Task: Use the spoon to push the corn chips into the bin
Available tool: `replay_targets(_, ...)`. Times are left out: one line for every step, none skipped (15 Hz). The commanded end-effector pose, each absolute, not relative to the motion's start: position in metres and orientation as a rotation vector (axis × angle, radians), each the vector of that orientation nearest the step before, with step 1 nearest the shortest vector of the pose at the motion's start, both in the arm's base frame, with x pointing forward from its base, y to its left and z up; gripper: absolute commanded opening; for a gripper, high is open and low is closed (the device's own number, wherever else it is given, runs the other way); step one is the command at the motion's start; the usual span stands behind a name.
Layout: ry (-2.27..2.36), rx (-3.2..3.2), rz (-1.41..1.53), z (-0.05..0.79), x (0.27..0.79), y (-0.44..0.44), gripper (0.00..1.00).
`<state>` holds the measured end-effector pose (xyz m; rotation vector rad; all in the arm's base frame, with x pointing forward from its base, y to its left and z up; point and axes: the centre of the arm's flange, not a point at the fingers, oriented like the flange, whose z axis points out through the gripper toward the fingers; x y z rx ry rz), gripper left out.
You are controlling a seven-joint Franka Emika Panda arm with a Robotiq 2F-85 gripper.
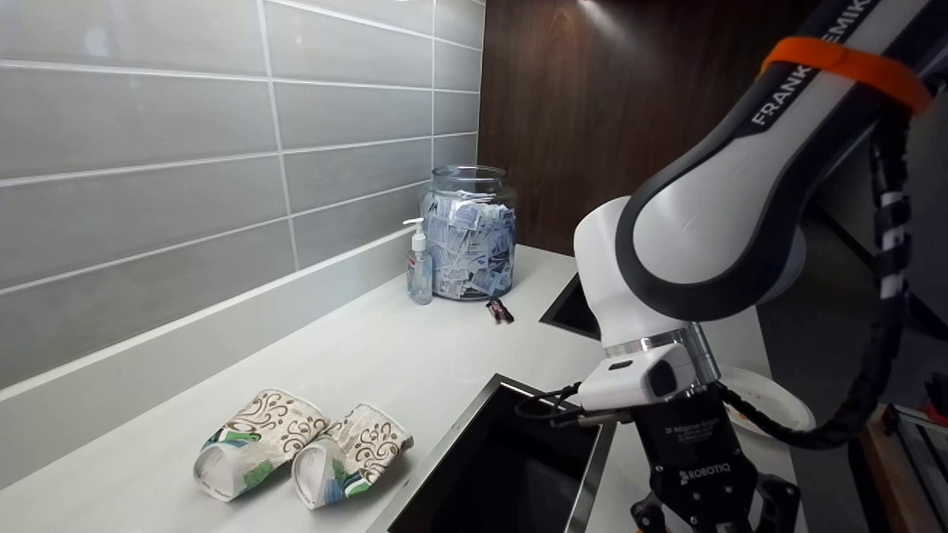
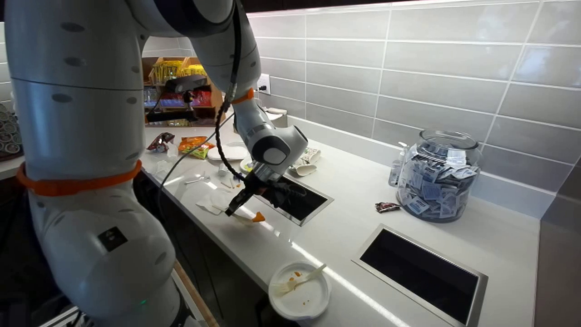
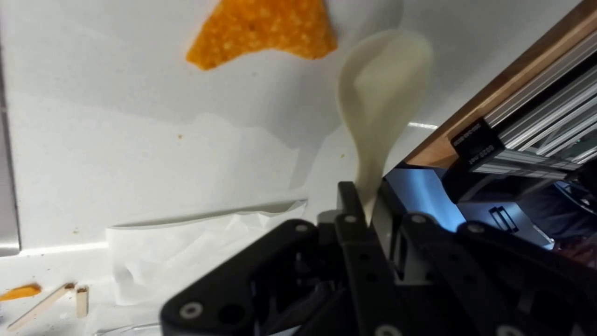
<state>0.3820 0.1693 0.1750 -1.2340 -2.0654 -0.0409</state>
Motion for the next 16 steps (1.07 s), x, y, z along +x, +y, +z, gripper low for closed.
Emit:
replay_targets(-2.059, -1.172, -0.015, 0.168, 0.4, 0.17, 0.03)
replay_targets(-2.059, -1.161, -0.01, 0.167, 0.404, 0.171, 0.03)
replay_targets(-2.055, -1.154, -0.008, 0.167, 0.408, 0.172, 0.03)
replay_targets(-2.053, -1.148, -0.005, 0.166, 0.41, 0.172, 0.03)
replay_targets(-2.054, -1.144, -0.005, 0.166, 0.414, 0.172, 0.03)
replay_targets(-2.056, -1.142, -0.004, 0.166, 0.417, 0.172, 0.03)
replay_targets(-2.059, -1.142, -0.002, 0.166, 0.42, 0.173, 0.03)
replay_targets(-2.07, -1.137, -0.004, 0.167, 0.421, 0.173, 0.03)
replay_targets(-2.08, -1.134, -0.006, 0.167, 0.424, 0.173, 0.03)
replay_targets(-2.086, -1.133, -0.008, 0.167, 0.426, 0.173, 0.03)
replay_targets(-2.089, -1.133, -0.01, 0.168, 0.429, 0.173, 0.03)
replay_targets(-2.095, -1.13, -0.016, 0.169, 0.43, 0.174, 0.03)
replay_targets(-2.101, -1.13, -0.019, 0.17, 0.43, 0.175, 0.03)
replay_targets(-2.103, -1.13, -0.019, 0.174, 0.429, 0.176, 0.03)
replay_targets(-2.085, -1.137, 0.008, 0.177, 0.427, 0.176, 0.03)
replay_targets(-2.07, -1.158, 0.027, 0.179, 0.422, 0.174, 0.03)
